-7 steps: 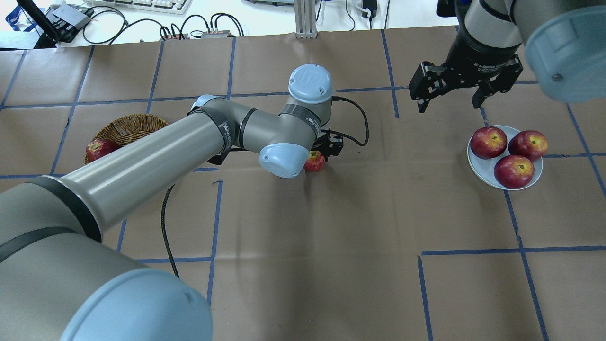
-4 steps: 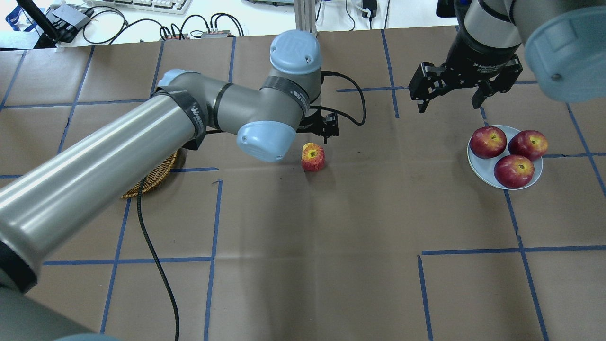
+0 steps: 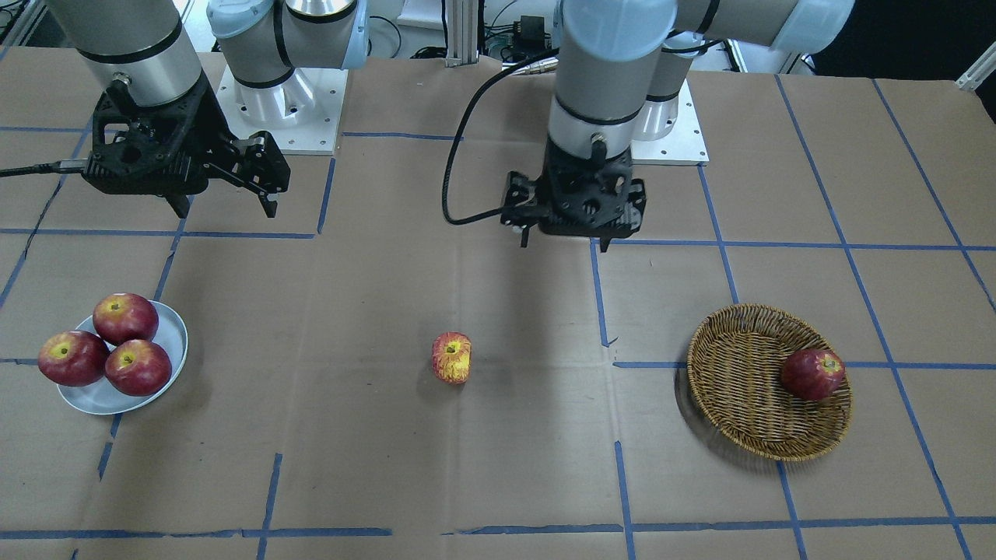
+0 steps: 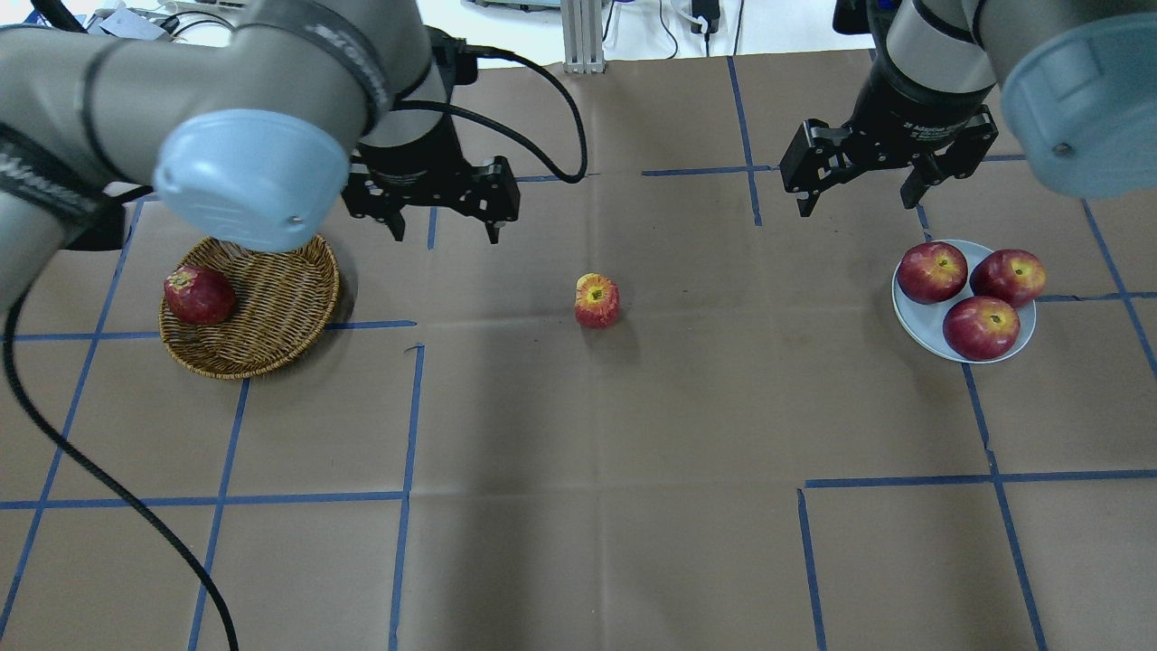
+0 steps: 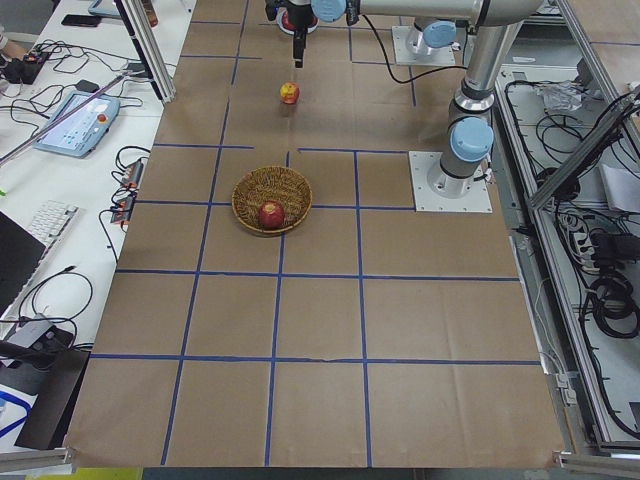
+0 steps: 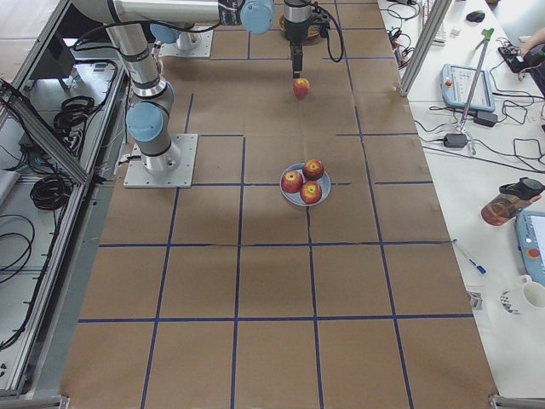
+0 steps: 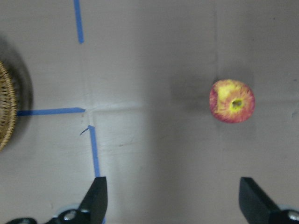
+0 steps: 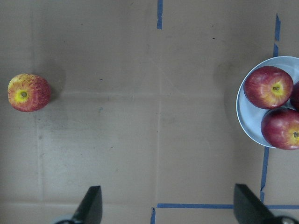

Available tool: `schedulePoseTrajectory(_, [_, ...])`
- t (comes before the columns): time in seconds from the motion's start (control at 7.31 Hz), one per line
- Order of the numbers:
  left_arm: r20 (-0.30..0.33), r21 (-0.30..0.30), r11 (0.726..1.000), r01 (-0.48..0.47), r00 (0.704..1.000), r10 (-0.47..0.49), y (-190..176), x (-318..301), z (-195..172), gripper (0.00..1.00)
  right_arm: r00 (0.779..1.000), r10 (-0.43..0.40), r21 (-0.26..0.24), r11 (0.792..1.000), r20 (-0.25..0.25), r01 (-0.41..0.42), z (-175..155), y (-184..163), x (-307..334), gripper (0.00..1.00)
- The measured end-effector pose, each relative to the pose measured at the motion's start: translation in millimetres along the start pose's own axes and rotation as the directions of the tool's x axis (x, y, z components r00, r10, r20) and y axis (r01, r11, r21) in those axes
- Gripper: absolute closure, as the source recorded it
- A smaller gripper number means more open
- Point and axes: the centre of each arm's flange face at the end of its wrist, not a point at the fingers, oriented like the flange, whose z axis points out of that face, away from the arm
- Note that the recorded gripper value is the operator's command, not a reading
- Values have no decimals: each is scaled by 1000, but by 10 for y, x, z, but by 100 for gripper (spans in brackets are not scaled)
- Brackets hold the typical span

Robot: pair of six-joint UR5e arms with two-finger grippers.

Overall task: Transfer apple from basket to plate
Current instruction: 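Open and raise the left gripper while the right arm reaches toward the apple, then lower the right gripper and grasp the yellow-red apple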

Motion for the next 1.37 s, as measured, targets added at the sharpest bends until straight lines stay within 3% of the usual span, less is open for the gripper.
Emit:
schedulePoseTrajectory(0.27, [1, -14, 998, -60, 998, 60, 154, -276, -138, 1, 1000, 17, -5, 1000, 1, -17, 127, -100, -130, 0])
schedulePoseTrajectory(0.55, [-6, -17, 998, -62, 998, 62, 166, -307, -140, 1, 999, 44, 28, 999, 5, -44, 433, -275, -702, 0])
schedulePoseTrajectory(0.96, [-3, -4, 998, -55, 998, 55, 170, -330, -214, 1, 995, 101, 74, 992, 23, -103, 1209, -505, -1645, 0])
schedulePoseTrajectory(1.37, [9, -17, 999, -43, 999, 43, 116, -352, -206, 0, 992, 123, 75, 989, 30, -125, 1971, -571, -2163, 0])
